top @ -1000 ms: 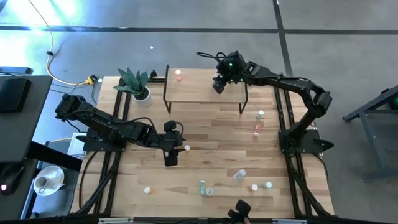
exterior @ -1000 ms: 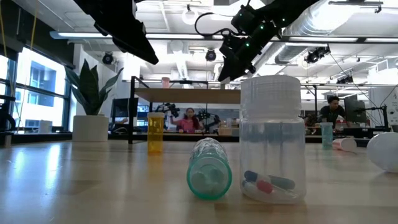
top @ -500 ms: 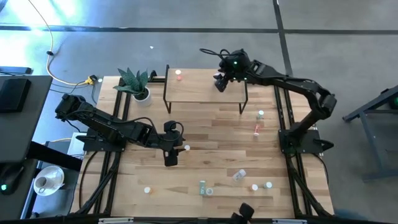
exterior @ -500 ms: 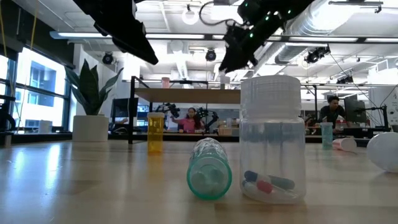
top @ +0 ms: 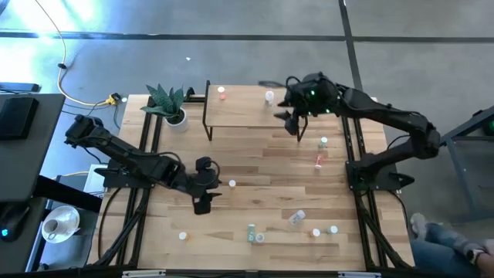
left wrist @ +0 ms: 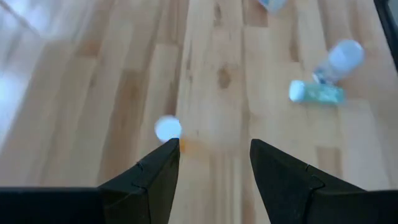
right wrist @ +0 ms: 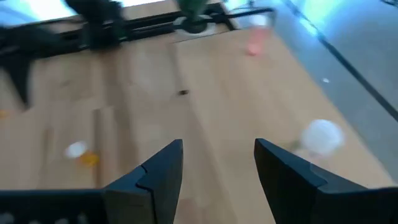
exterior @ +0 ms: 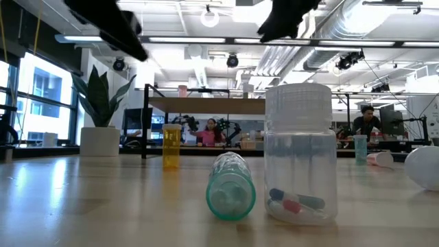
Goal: Pick and place medicine bottles onto shelf by color
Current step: Put the bottom transparent pill bottle aligned with the other transparent pill bottle on the shelf
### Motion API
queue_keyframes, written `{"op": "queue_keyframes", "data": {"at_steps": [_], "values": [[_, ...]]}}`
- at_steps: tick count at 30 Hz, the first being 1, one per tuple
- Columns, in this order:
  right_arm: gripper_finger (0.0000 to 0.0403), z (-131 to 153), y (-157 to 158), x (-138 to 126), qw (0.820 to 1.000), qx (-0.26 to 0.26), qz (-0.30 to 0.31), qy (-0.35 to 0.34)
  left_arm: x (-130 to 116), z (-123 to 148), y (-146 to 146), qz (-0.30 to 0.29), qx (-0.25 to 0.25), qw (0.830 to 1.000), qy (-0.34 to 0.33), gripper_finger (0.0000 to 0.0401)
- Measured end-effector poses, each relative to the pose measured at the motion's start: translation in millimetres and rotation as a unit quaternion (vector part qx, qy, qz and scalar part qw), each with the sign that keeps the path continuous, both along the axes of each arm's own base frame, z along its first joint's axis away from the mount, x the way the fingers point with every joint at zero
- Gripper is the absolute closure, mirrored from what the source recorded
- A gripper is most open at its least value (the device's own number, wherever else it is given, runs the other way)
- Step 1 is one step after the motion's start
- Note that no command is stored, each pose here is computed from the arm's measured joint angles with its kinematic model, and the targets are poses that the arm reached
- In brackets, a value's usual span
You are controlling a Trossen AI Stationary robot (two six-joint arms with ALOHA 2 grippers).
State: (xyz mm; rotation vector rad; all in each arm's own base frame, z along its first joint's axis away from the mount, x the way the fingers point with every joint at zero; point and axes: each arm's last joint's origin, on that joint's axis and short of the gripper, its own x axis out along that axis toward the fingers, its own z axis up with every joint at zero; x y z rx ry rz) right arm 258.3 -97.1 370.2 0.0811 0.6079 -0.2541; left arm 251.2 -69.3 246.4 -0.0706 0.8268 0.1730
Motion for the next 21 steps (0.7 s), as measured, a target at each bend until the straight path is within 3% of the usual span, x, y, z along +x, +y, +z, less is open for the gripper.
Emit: {"op": "queue_keyframes", "data": {"at_steps": [4, 10, 21], "values": [[0.0213, -2, 28, -1, 0.999, 0.004, 0.047, 0.009, -10, 2, -9, 0.009, -0.022, 1.000, 0.011, 0.0215], [0.0213, -39, 63, 3, 0.995, 0.019, 0.100, 0.011, -21, -1, -24, 0.010, -0.040, 0.999, 0.035, 0.0215], [0.0213, -91, 115, -2, 0.993, 0.041, 0.111, 0.012, -30, -3, -39, 0.011, -0.057, 0.997, 0.044, 0.0215]]}}
